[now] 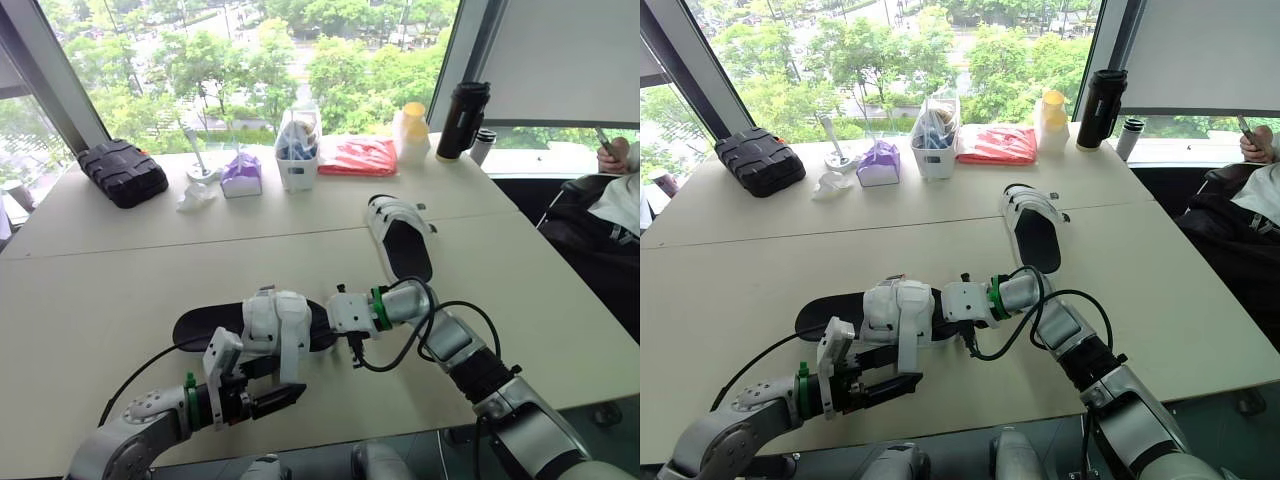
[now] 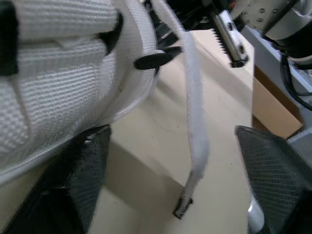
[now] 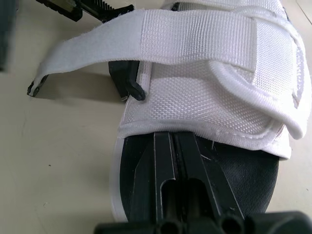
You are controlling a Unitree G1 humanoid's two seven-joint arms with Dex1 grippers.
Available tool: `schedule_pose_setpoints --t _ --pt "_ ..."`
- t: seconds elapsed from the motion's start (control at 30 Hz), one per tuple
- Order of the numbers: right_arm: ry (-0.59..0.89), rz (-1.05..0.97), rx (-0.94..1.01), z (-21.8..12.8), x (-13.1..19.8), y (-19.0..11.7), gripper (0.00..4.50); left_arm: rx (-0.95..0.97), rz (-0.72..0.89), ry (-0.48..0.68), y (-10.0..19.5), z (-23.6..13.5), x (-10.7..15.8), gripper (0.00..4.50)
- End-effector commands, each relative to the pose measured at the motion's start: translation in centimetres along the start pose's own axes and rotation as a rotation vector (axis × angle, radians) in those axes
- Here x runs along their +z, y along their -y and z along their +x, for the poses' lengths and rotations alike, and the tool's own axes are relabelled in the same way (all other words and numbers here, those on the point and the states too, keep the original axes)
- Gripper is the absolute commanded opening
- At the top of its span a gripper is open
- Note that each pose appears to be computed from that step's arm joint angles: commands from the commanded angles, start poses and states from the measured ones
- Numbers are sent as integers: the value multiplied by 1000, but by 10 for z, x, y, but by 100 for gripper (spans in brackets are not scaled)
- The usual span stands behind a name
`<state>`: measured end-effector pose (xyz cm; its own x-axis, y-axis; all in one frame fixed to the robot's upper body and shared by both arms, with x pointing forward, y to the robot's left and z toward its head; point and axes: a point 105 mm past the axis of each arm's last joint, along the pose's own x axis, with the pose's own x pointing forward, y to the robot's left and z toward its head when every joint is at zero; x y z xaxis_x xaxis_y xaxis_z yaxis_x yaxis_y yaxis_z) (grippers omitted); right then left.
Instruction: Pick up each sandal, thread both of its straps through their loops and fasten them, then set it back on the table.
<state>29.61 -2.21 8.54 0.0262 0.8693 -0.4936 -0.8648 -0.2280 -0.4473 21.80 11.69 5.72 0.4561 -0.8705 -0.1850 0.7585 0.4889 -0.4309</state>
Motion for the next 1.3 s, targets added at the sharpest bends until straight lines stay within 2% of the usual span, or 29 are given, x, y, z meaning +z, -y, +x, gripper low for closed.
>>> schedule_pose_setpoints --t 0.03,0.17,0.2,0.47,0.63,0.73,0.8,1.07,1.3 --pt "-2 7 85 13 -1 -18 0 -31 7 1 6 6 1 219" --pt "-4 8 85 12 -2 -18 0 -44 0 21 8 9 6 10" --pt "-4 9 85 12 -2 -18 0 -51 -6 29 10 9 8 2" --pt "-5 9 83 14 -2 -17 0 -110 -61 53 18 -1 17 2" --pt "-6 4 85 14 -3 -17 0 -139 -32 139 18 -5 50 2" --pt "-7 2 85 14 -3 -16 0 -142 -26 203 11 -2 80 2" --pt "-7 0 86 15 -3 -16 0 -149 -43 218 6 2 90 2" --pt "-3 -5 81 18 -1 -15 0 -160 -130 176 -8 25 85 2" --pt "-15 -9 79 16 -5 -17 0 -193 -198 135 -7 22 78 2"
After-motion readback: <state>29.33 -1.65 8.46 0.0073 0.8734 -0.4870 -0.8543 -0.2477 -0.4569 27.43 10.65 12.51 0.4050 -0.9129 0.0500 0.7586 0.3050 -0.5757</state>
